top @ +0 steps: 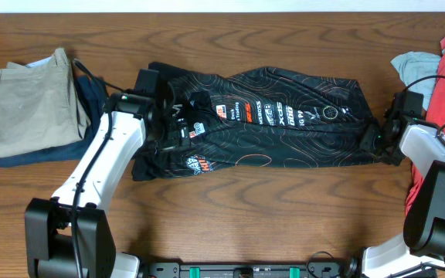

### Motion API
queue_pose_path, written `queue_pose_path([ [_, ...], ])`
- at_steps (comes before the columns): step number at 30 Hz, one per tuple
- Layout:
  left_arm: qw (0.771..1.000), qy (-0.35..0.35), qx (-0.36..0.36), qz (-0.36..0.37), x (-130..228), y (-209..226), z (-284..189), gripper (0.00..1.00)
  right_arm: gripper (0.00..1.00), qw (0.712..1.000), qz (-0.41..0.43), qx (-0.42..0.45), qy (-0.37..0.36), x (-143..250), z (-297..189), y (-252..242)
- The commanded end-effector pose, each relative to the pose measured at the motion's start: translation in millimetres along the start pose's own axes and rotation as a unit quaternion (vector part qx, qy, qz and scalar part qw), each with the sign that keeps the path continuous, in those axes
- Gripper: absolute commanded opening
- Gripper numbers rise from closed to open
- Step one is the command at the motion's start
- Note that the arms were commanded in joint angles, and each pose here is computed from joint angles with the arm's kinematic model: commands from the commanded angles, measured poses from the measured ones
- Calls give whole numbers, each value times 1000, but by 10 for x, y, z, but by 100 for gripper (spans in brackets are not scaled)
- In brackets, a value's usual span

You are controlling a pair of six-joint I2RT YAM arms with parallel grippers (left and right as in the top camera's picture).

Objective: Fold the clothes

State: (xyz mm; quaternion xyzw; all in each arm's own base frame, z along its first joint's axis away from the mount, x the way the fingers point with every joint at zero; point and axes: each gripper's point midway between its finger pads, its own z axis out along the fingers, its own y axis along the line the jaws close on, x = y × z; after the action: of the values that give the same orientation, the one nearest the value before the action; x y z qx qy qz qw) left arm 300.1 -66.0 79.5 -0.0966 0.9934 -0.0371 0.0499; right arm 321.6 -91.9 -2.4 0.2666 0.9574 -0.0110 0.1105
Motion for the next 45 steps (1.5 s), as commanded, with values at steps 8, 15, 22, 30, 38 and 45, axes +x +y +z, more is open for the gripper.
queue_pose_path([
  [8,997,8,-55,-50,217,354,436,100,55,999,7,35,7,33,6,-174],
  [15,996,-8,-62,-67,204,475,590,98,60,999,29,29,-11,-187,-214,-251],
  [22,996,-24,-45,-79,146,423,659,99,63,998,45,50,-15,-198,-277,-402],
  [30,996,-14,-44,-79,220,436,752,71,64,997,57,60,14,-63,-249,-522],
  [38,995,5,-53,-79,428,517,886,58,52,996,56,64,33,143,-126,-559],
  [45,995,45,-70,-64,622,585,866,58,17,993,72,75,63,460,14,-627],
])
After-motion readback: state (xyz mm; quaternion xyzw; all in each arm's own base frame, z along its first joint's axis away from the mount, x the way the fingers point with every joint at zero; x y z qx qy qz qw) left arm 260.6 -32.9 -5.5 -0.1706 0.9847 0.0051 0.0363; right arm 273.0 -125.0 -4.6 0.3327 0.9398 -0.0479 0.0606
